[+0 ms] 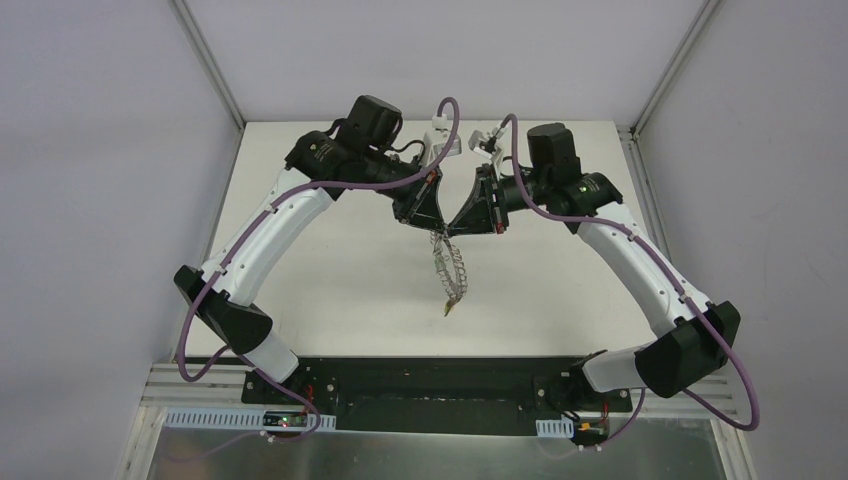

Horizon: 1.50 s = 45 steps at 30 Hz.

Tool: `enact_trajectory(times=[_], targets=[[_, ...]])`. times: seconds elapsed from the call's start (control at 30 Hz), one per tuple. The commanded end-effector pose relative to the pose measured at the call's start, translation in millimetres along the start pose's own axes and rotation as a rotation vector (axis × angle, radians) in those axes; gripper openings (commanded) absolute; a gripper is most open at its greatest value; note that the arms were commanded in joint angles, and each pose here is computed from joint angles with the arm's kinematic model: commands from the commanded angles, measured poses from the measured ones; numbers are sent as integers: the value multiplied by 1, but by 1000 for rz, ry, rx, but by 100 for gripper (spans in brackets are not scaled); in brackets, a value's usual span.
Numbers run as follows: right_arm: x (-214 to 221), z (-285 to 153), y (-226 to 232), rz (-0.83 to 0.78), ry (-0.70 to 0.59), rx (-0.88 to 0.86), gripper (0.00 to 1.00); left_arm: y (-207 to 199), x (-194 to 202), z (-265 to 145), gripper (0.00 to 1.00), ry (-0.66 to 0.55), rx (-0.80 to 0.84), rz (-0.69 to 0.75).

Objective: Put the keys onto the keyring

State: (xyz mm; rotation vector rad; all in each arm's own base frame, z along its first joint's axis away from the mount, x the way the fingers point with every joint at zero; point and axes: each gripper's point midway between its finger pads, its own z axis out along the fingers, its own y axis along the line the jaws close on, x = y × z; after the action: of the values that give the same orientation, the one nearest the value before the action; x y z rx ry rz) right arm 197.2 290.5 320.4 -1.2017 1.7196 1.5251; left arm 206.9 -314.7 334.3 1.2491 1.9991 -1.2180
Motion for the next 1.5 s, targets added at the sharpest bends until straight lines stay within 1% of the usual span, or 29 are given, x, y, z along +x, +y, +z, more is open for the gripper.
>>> enact_trajectory(times=[0.0,0.03,0.13,0.23,0.3,0.37,0.5,0.6,0.7,0.8,0.97,1.23,1.4,1.47], targets=[[-19,-1,9,-38,-37,-15,0,-16,-17,-9,0,-71,61,72],[-23,-1,10,-33,-45,-21,0,-17,-18,-11,0,-83,67,79],[-32,-3,13,-11,-66,-38,0,-18,-15,-15,16,-113,78,94],[-37,-1,15,20,-78,-58,0,-19,-13,-16,27,-147,88,114],[-38,-1,15,35,-83,-62,0,-20,-11,-15,32,-152,103,119],[-39,-1,13,48,-89,-63,0,-20,-10,-13,34,-151,111,115],[-40,-2,7,63,-101,-40,0,-20,-7,-12,34,-147,118,110],[-40,-2,5,62,-105,-34,0,-20,-6,-12,32,-146,117,111],[-39,-3,4,63,-106,-32,0,-18,-7,-13,25,-146,109,110],[-37,-3,3,63,-105,-38,0,-16,-9,-15,22,-153,94,113],[-34,-6,5,59,-105,-56,0,-12,-15,-21,22,-170,68,107],[-30,-8,8,85,-103,-83,0,-8,-19,-22,26,-183,62,89],[-30,-8,7,90,-104,-81,0,-6,-18,-20,20,-181,67,68],[-31,-8,7,94,-107,-81,0,-5,-18,-19,20,-181,68,60]])
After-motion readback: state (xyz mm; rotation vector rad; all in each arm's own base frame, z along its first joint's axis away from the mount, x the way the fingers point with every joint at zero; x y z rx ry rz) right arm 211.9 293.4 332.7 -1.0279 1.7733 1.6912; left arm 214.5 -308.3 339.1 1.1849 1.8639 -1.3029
